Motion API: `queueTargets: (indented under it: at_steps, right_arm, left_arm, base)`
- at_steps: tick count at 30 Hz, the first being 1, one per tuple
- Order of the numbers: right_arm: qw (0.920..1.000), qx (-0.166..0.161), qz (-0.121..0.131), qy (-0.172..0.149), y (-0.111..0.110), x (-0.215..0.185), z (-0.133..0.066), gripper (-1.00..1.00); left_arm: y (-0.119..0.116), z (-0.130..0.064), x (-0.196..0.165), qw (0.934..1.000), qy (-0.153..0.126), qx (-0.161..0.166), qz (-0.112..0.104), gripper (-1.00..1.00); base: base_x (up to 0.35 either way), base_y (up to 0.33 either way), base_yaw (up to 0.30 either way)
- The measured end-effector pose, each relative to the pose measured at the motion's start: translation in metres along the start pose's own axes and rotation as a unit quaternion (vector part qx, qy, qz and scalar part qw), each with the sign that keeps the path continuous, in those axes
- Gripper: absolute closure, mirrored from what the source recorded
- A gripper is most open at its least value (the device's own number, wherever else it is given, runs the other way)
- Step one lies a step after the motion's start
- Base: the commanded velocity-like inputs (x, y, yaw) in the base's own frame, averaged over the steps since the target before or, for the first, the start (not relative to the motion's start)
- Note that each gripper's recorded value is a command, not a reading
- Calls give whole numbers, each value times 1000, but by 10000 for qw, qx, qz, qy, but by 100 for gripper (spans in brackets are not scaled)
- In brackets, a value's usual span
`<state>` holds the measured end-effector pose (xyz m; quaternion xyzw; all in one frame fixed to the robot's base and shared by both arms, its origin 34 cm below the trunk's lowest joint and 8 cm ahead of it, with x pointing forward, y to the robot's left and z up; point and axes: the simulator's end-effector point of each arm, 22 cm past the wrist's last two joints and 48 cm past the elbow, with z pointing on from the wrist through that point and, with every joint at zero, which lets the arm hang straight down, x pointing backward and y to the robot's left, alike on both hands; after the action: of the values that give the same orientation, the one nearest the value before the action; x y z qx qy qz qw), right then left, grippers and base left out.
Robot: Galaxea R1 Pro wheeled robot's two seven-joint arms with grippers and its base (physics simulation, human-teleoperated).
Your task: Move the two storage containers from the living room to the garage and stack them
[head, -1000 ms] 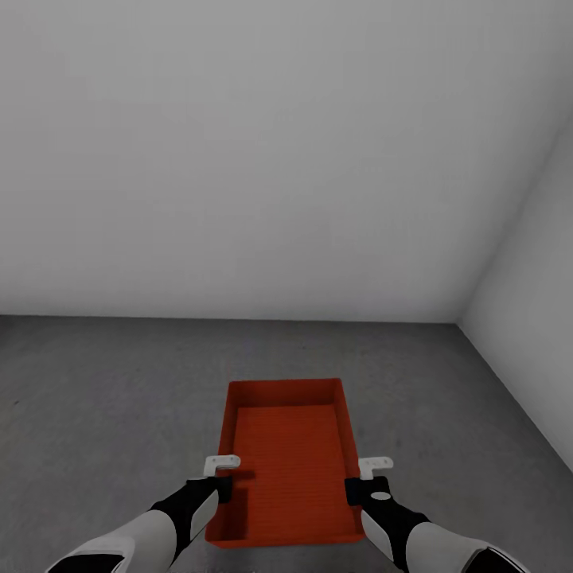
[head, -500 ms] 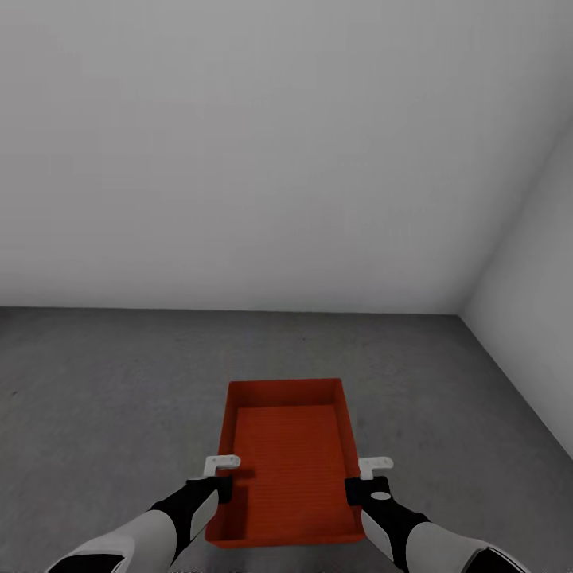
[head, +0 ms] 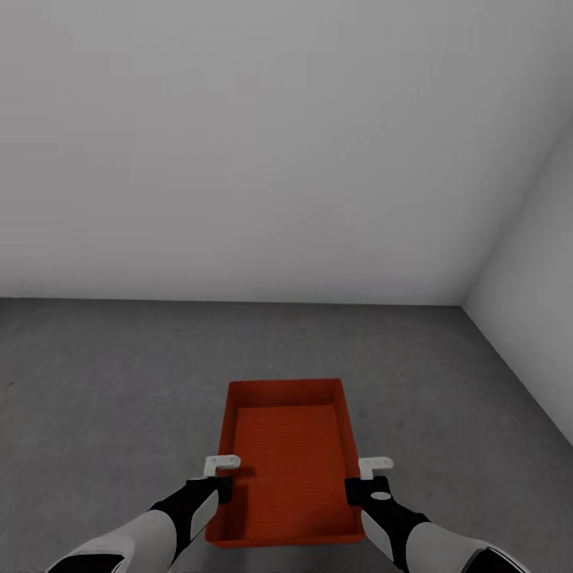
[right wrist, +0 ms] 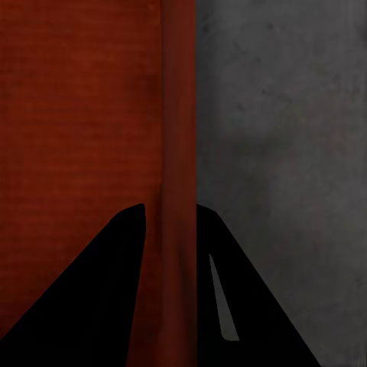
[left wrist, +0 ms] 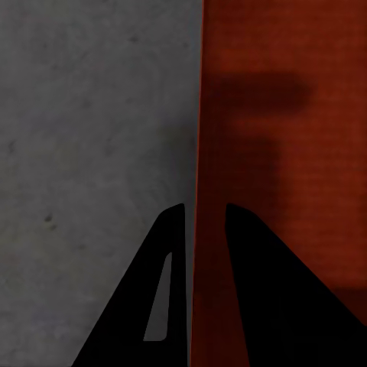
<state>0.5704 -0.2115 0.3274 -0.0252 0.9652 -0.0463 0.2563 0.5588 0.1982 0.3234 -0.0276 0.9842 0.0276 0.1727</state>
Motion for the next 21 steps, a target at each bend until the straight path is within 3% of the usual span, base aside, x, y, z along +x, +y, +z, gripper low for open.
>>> queueTargets:
  at_steps: [21]
  right_arm:
    - [9999,-11,-12,161,7,47,42,100]
  left_arm:
    - [-1,49,39,9999,162,-6,11,100]
  base:
    - [0,0,0]
